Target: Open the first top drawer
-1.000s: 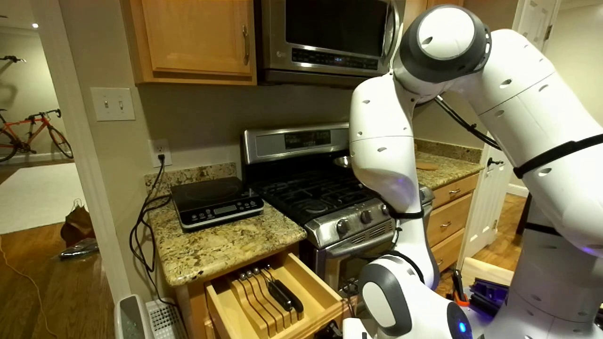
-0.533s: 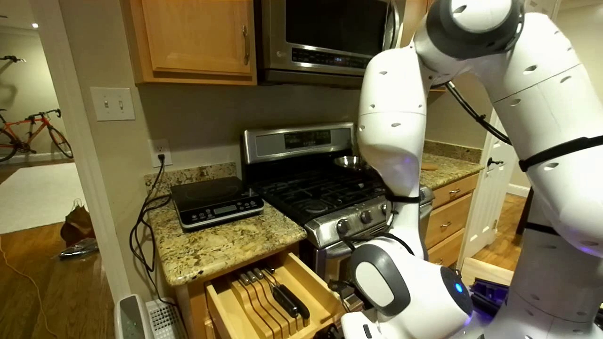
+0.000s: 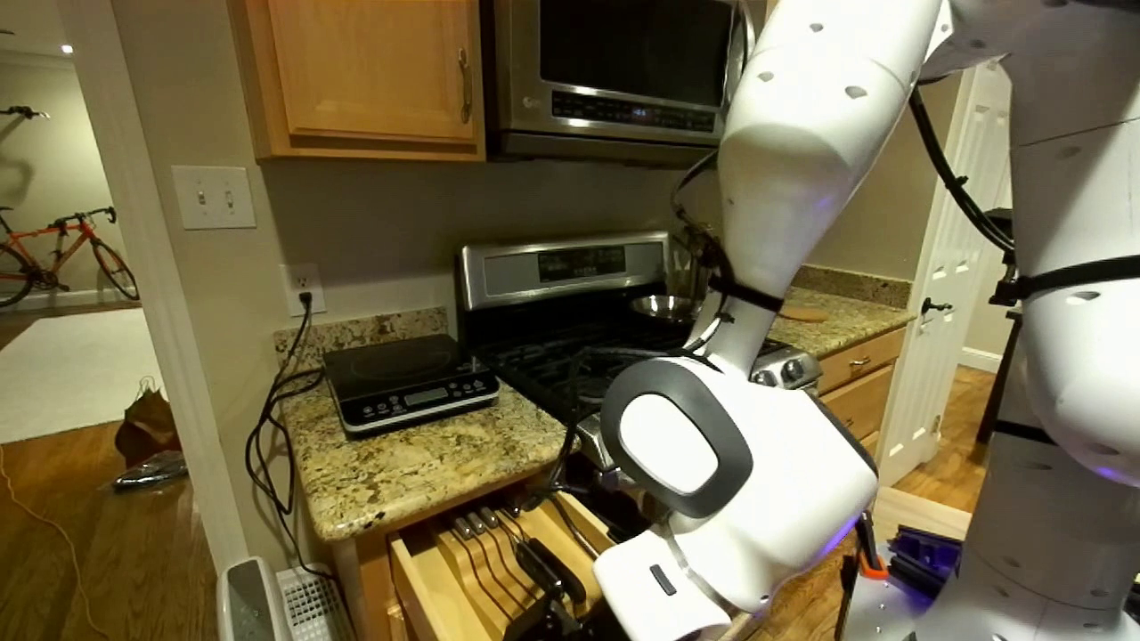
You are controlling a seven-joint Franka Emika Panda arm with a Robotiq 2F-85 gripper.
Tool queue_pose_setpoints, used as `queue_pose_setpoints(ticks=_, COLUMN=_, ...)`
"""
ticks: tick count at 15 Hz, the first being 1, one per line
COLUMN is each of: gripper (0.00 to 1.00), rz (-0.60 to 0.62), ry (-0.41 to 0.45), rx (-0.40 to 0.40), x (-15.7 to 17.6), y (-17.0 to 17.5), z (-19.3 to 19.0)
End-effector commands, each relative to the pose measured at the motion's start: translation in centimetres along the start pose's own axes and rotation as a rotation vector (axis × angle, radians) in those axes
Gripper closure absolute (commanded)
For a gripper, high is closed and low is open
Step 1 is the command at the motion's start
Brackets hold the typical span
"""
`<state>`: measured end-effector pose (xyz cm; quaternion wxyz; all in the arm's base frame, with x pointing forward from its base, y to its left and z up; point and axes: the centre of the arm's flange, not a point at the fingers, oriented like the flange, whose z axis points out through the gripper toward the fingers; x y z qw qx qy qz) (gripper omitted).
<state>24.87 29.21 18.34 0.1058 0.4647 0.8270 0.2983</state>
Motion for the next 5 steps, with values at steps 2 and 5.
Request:
queue_pose_setpoints(ticks=2, gripper=0.0, rz=-0.056, ry=0.023, rx=-0.018, x=0.7, y=2.3, z=-0.9)
queue_pose_setpoints(ticks=5, gripper=0.0, rz=-0.057, ry=0.03, rx=-0.021, x=0.9, y=2.8, z=-0.9)
